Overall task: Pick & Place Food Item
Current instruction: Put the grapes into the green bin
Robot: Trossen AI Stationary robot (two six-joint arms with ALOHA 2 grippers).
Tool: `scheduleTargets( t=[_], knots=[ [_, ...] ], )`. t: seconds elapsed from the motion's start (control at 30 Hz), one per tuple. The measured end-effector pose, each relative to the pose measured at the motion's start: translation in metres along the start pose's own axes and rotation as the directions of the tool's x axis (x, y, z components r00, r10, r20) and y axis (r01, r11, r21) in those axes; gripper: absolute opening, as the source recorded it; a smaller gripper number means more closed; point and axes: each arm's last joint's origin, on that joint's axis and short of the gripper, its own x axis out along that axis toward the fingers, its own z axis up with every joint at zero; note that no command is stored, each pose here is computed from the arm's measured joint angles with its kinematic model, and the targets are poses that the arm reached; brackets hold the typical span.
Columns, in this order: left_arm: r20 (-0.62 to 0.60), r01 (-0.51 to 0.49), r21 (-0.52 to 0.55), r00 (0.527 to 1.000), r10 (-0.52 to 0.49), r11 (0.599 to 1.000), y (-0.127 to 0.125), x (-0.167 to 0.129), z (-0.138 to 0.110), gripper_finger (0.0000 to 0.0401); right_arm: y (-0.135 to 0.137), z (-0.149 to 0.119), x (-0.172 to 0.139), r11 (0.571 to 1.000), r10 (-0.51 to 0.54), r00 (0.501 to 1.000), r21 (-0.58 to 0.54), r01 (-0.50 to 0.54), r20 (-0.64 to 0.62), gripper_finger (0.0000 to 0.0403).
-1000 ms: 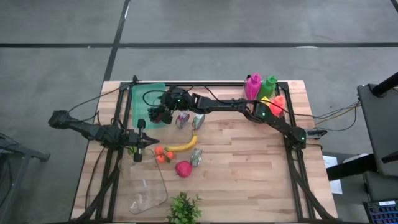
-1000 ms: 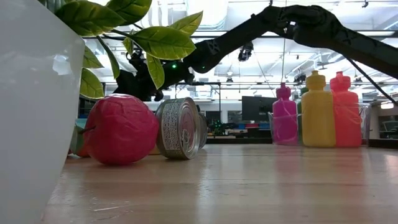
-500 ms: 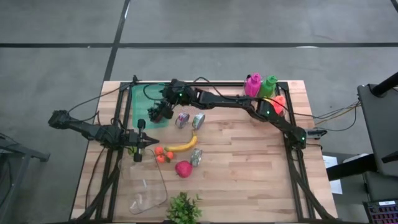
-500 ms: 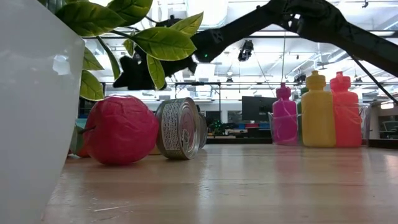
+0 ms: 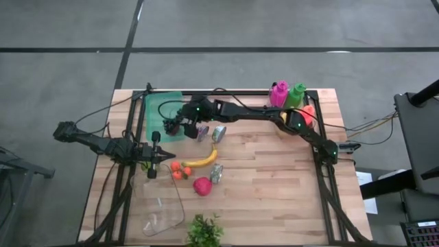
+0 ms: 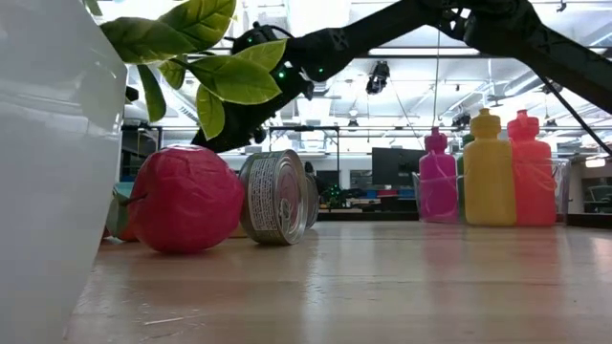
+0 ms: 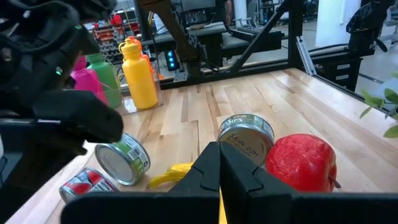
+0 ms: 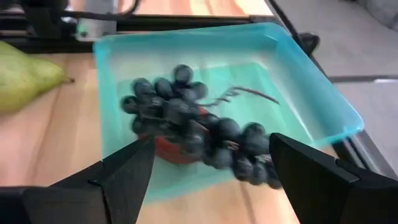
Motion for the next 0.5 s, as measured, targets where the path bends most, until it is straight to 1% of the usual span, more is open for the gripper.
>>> scheduleTargets(
  t=[0.07,0.13,0.5],
  knots=[
    [0.001,0.0,0.0,1.0,0.0,1.0,0.0,0.0,0.0,0.0,0.006,-0.002,0.003,1.0,0.004,0.999,-0.005,-0.004,0.049,0.0315],
    [0.0,0.0,-0.001,1.0,0.0,1.0,0.0,0.0,0.0,0.0,0.01,-0.004,0.005,1.0,-0.001,0.997,-0.011,0.002,0.073,0.0315],
    [0.001,0.0,-0.002,1.0,0.0,1.0,0.0,0.0,0.0,0.0,0.015,-0.026,0.013,1.0,0.008,0.999,0.015,-0.008,0.036,0.0315]
  ],
)
